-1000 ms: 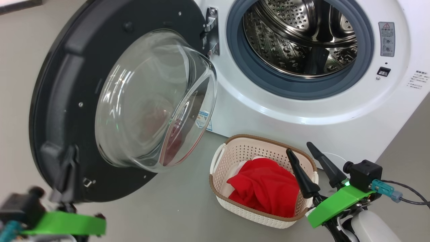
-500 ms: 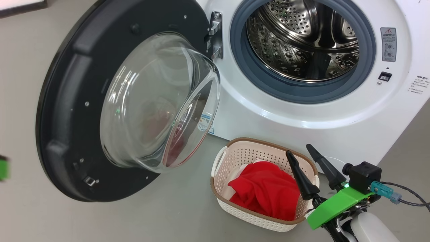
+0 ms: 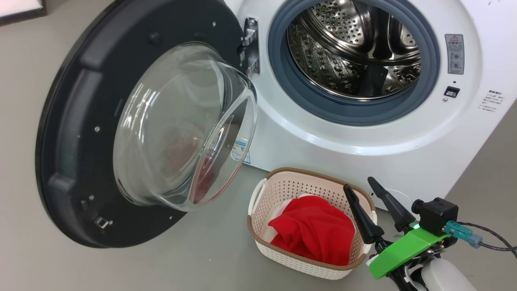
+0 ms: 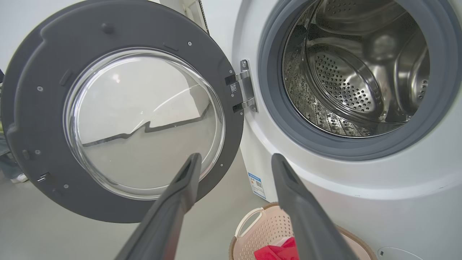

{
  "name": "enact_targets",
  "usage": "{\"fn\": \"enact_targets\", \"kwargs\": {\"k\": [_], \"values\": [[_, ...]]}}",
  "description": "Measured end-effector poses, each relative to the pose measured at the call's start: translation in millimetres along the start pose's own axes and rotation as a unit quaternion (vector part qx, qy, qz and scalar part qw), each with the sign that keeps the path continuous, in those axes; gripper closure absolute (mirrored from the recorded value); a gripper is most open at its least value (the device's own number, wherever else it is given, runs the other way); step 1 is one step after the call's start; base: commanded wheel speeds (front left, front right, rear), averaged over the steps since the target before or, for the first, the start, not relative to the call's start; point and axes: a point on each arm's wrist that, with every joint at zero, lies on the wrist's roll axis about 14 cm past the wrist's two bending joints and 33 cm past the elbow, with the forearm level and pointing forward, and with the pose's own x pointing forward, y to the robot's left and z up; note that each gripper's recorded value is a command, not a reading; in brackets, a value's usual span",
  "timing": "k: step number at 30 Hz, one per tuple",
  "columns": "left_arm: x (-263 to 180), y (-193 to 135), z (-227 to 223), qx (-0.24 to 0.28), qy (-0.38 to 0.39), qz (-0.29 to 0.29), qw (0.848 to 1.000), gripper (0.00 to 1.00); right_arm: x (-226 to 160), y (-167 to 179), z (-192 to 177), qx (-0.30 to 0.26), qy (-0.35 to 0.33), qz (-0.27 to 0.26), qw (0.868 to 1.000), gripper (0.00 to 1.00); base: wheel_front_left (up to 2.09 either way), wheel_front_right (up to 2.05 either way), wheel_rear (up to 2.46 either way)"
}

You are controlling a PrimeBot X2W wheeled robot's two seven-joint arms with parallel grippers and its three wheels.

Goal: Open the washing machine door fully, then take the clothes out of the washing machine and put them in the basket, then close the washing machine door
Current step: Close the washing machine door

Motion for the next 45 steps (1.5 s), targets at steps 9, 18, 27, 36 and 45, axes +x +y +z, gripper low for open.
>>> {"fn": "enact_targets", "kwargs": {"k": [9, 18, 27, 36, 45], "values": [[5.6, 32.8, -35.9, -0.076, 0.079, 0.057, 0.992, 1.0, -3.4, -6.0, -4.7, 0.004, 0.005, -0.008, 1.0, 0.0, 0.0, 0.0, 0.0], [5.8, 32.2, -75.1, -0.075, 0.156, 0.06, 0.983, 1.0, -5.8, -11.3, -7.0, 0.008, 0.007, -0.016, 1.0, 0.0, 0.0, 0.0, 0.0], [3.0, 20.8, -97.7, -0.078, 0.21, 0.046, 0.974, 1.0, -8.9, -15.9, -6.8, 0.009, 0.006, -0.023, 1.0, 0.0, 0.0, 0.0, 0.0], [-5.8, 4.4, -119.2, -0.077, 0.258, 0.021, 0.963, 1.0, -12.5, -20.6, -4.9, 0.009, 0.004, -0.032, 0.999, 0.0, 0.0, 0.0, 0.0], [-20.4, -25.7, -148.4, -0.078, 0.312, -0.011, 0.947, 1.0, -14.9, -22.7, -1.8, 0.009, 0.0, -0.037, 0.999, 0.0, 0.0, 0.0, 0.0]]}}
